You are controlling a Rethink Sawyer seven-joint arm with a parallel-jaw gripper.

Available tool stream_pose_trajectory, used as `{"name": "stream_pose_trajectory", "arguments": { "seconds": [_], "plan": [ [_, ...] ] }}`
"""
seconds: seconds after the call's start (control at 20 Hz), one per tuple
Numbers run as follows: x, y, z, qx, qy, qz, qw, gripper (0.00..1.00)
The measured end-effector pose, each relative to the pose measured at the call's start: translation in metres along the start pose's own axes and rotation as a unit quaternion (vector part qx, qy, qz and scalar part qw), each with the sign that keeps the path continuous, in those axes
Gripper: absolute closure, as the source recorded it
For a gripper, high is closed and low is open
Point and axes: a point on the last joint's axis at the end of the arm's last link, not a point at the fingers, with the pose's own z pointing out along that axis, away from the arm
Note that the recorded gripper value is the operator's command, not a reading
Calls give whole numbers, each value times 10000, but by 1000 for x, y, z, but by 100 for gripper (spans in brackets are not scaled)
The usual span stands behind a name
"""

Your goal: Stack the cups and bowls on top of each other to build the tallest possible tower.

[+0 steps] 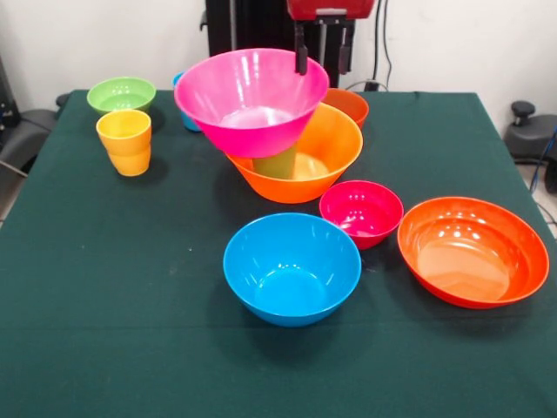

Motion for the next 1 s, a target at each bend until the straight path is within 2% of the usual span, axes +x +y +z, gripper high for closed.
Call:
{"name": "stream_pose_trajectory", "arguments": {
  "seconds": [0.4,1.0],
  "plan": [
    [-9,-6,-9,79,-142,24,9999,0],
    [-12,-7,-9,89,-169,25,9998,0]
  ]
}}
